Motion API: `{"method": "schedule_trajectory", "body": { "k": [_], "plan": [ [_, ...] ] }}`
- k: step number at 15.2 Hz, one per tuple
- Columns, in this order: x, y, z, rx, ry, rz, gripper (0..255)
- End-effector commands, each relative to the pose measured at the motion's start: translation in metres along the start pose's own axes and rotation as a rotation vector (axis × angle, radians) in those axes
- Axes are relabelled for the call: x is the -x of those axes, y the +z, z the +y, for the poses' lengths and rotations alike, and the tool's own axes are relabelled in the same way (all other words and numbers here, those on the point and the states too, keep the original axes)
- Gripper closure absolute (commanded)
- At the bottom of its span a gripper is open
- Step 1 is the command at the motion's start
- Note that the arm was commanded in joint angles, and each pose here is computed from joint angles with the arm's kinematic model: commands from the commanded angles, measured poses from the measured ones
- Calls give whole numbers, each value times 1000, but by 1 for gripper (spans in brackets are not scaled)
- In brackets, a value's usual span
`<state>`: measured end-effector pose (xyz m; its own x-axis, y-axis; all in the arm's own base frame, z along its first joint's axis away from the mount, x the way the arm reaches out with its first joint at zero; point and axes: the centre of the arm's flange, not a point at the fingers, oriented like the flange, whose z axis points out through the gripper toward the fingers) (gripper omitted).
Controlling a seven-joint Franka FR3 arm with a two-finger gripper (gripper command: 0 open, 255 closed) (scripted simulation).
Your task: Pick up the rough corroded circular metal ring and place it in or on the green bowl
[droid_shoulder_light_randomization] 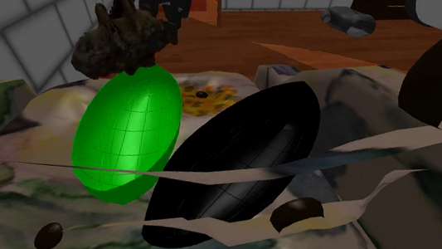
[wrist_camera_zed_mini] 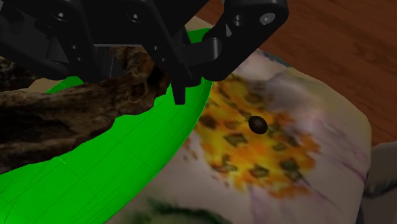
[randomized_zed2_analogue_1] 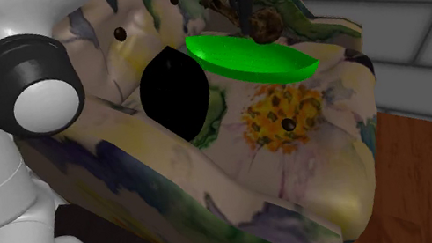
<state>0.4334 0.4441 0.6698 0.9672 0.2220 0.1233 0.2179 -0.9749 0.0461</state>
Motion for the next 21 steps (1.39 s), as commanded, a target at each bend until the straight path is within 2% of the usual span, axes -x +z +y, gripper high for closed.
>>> {"method": "schedule_trajectory", "body": {
  "k": [1, 10, 17, 18, 21],
  "plan": [
    [1, 10, -2, -1, 1, 2, 255],
    [6, 55, -4, -1, 1, 2, 255],
    [6, 55, -4, -1, 1, 2, 255],
    [6, 55, -4, -1, 1, 2, 0],
    [6, 55, -4, -1, 1, 2, 0]
  ]
}}
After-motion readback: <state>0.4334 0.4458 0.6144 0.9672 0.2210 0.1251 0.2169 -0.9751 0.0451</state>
